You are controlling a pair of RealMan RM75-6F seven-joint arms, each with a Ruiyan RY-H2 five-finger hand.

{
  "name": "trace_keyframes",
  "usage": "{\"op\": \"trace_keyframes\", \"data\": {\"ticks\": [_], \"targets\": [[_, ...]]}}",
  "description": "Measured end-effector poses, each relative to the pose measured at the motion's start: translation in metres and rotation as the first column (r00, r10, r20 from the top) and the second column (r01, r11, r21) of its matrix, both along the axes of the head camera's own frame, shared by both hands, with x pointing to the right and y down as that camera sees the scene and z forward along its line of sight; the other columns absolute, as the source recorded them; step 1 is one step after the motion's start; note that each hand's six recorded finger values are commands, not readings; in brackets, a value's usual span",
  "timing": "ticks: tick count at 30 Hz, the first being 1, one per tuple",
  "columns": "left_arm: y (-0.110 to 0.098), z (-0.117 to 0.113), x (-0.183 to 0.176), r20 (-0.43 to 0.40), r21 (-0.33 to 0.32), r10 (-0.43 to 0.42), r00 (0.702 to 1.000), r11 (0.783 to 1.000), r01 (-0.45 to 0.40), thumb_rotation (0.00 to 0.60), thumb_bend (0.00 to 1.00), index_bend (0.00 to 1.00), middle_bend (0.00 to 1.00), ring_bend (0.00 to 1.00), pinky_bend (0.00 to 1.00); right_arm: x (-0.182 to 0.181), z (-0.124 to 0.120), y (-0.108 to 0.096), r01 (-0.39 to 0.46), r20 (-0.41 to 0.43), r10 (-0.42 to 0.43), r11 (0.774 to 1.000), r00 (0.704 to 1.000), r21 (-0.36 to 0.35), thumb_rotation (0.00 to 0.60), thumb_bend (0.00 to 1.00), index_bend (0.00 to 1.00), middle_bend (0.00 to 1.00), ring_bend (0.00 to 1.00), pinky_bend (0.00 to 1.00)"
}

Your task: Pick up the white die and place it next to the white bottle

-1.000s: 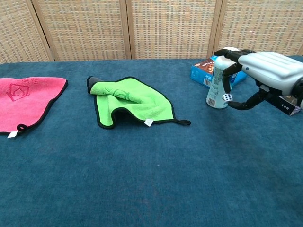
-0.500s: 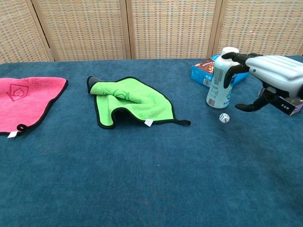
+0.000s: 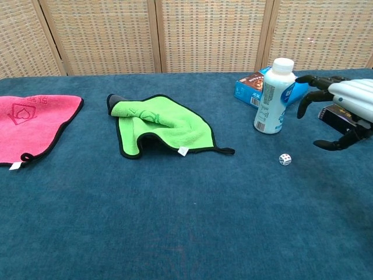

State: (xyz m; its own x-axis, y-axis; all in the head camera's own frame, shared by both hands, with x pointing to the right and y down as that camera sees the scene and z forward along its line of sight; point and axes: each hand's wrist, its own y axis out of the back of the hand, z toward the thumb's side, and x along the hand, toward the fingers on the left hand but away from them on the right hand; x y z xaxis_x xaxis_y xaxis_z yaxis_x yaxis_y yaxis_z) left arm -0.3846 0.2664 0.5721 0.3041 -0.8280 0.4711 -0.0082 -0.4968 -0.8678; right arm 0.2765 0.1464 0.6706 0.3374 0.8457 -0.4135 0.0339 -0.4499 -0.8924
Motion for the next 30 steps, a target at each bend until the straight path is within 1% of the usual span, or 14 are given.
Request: {"op": "trace_keyframes", "data": {"ticks": [3, 7, 10, 14, 21, 26, 30], "targets": [[0.000, 0.001, -0.001, 0.004, 0.000, -0.002, 1.000, 1.000, 0.002, 0.600, 0.21, 0.00, 0.00, 0.00, 0.00, 0.014, -0.009, 0.008, -0.018, -0.012, 0.018, 1.000, 1.000, 0.010, 0.600, 0.31, 0.27, 0.00, 0.00, 0.00], [0.000, 0.002, 0.000, 0.008, -0.002, 0.001, 1.000, 1.000, -0.001, 0.600, 0.21, 0.00, 0.00, 0.00, 0.00, 0.035, -0.023, 0.019, -0.058, -0.019, 0.059, 0.998, 0.998, 0.035, 0.600, 0.26, 0.24, 0.00, 0.00, 0.00], [0.002, 0.003, 0.001, 0.009, -0.005, 0.006, 1.000, 1.000, -0.006, 0.600, 0.21, 0.00, 0.00, 0.00, 0.00, 0.059, -0.034, 0.031, -0.093, -0.045, 0.095, 0.994, 0.994, 0.059, 0.600, 0.26, 0.24, 0.00, 0.00, 0.00], [0.002, 0.003, 0.002, 0.010, 0.000, 0.003, 1.000, 1.000, -0.003, 0.600, 0.21, 0.00, 0.00, 0.00, 0.00, 0.093, -0.048, 0.052, -0.143, -0.065, 0.149, 0.986, 0.987, 0.085, 0.600, 0.26, 0.22, 0.00, 0.00, 0.00], [0.000, 0.003, -0.001, 0.016, 0.015, -0.007, 1.000, 1.000, 0.007, 0.600, 0.21, 0.00, 0.00, 0.00, 0.00, 0.126, -0.065, 0.079, -0.184, -0.095, 0.195, 0.977, 0.976, 0.111, 0.600, 0.26, 0.19, 0.00, 0.00, 0.00], [-0.003, 0.003, -0.003, 0.015, 0.021, -0.017, 1.000, 1.000, 0.017, 0.600, 0.21, 0.00, 0.00, 0.00, 0.00, 0.136, -0.073, 0.088, -0.191, -0.108, 0.203, 0.975, 0.973, 0.113, 0.600, 0.26, 0.18, 0.00, 0.00, 0.00], [-0.006, 0.003, -0.009, 0.024, 0.029, -0.040, 0.999, 0.999, 0.040, 0.600, 0.21, 0.00, 0.00, 0.00, 0.00, 0.138, -0.076, 0.087, -0.206, -0.094, 0.217, 0.972, 0.972, 0.115, 0.600, 0.26, 0.18, 0.00, 0.00, 0.00]]}}
